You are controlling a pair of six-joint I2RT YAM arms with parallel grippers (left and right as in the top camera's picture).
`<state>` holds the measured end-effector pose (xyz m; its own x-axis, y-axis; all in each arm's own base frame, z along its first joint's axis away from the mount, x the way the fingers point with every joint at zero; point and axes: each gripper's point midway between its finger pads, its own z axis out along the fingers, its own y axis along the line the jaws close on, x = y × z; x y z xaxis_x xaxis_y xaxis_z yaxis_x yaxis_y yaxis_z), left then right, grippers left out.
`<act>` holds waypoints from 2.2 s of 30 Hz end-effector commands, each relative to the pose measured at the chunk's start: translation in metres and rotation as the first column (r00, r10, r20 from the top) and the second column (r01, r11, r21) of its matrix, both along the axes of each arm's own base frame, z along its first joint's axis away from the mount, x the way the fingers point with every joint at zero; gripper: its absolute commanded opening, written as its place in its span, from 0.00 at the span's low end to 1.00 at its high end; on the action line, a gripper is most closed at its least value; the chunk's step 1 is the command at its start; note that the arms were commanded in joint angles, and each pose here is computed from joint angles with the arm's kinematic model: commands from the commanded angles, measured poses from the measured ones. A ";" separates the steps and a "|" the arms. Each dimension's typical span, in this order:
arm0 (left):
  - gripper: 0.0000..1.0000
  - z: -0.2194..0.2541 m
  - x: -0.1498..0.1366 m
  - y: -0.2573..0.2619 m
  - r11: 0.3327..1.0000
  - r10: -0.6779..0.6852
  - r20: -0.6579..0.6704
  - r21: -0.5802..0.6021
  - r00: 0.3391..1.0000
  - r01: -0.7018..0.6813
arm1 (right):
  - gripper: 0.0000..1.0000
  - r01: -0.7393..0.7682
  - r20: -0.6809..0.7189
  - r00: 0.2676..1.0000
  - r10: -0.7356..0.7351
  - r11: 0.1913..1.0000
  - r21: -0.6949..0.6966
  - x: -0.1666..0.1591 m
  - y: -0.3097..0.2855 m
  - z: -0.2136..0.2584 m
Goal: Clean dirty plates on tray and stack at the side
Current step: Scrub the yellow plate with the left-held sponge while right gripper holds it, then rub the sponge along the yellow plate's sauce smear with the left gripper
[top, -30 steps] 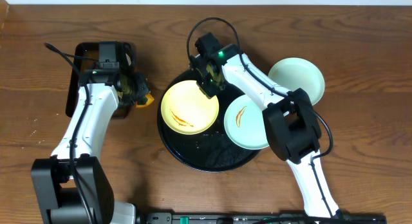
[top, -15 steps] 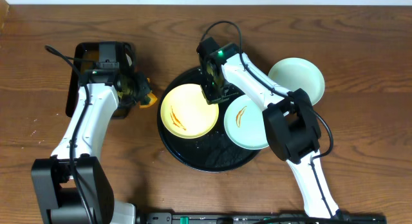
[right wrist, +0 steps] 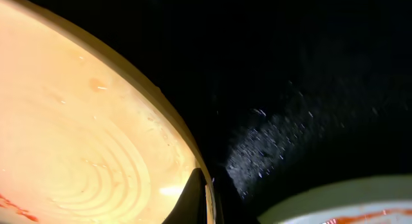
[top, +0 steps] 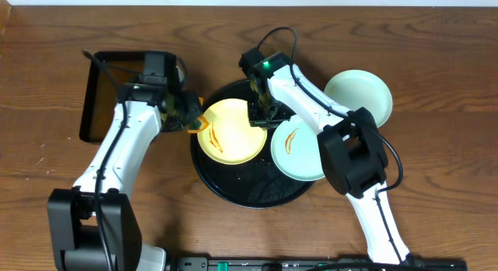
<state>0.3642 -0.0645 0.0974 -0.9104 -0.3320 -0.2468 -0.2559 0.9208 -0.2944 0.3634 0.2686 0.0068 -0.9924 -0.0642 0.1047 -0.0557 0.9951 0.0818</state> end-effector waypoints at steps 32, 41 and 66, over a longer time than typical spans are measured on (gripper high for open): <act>0.08 -0.056 0.002 -0.067 0.992 0.065 -0.146 -0.101 0.987 -0.081 | 0.01 0.172 0.063 0.984 -0.167 0.982 -0.080 0.013 -0.008 -0.014; 0.08 -0.066 0.006 -0.095 0.972 -0.065 -0.142 -0.233 0.988 0.030 | 0.01 0.172 0.065 0.984 -0.167 0.982 -0.077 0.014 -0.007 -0.014; 0.07 -0.125 -0.019 0.039 0.941 0.104 -0.293 0.339 0.950 0.002 | 0.01 0.170 0.072 0.984 -0.163 0.979 -0.111 0.013 -0.014 -0.014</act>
